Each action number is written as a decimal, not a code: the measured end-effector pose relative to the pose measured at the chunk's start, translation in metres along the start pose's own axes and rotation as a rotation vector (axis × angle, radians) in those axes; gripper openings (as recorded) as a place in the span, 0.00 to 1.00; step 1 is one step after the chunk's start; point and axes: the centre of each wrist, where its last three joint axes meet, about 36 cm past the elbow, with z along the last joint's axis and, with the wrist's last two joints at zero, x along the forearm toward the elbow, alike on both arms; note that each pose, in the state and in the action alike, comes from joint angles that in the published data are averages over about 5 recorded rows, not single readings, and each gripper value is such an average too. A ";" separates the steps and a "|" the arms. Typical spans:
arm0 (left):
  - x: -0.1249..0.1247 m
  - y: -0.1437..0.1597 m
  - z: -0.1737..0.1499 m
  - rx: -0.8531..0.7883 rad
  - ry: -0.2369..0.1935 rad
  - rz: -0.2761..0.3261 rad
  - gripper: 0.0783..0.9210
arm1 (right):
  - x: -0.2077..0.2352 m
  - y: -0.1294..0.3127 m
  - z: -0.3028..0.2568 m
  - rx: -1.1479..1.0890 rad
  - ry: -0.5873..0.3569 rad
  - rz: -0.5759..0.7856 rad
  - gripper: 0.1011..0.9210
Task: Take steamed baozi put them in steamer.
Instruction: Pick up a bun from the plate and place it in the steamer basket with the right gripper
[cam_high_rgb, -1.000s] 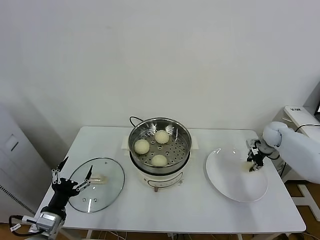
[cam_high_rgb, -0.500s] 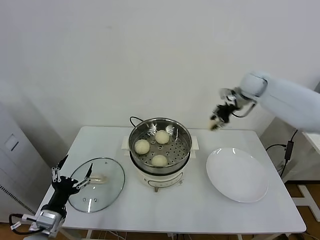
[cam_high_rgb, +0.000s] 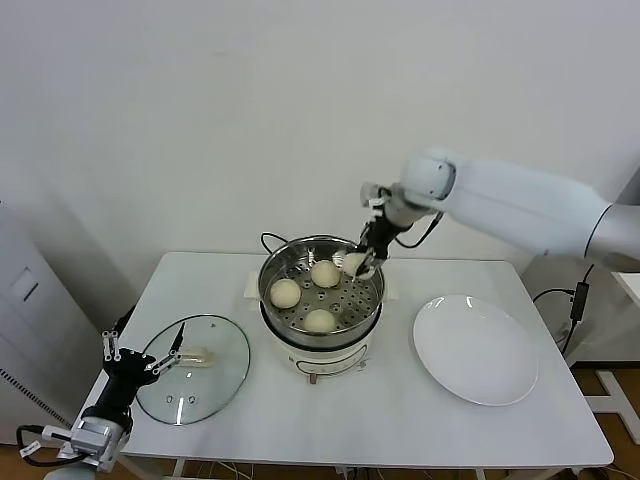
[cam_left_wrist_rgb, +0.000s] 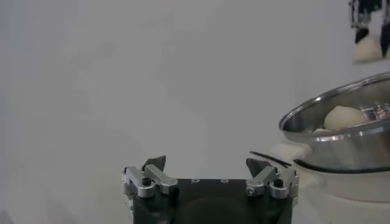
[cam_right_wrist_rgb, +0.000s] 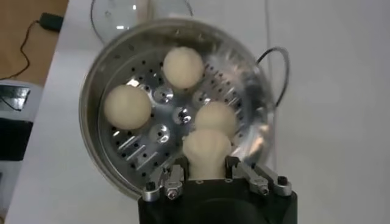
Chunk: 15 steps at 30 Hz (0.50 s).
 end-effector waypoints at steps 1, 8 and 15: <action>0.000 0.000 0.000 0.000 0.000 0.000 0.88 | -0.006 0.002 -0.001 -0.003 0.006 0.001 0.35; -0.002 0.001 0.001 0.000 -0.003 0.003 0.88 | -0.036 0.014 -0.004 -0.017 0.039 0.011 0.35; -0.001 0.002 0.001 0.000 0.000 0.004 0.88 | -0.055 0.023 -0.005 -0.027 0.048 0.018 0.41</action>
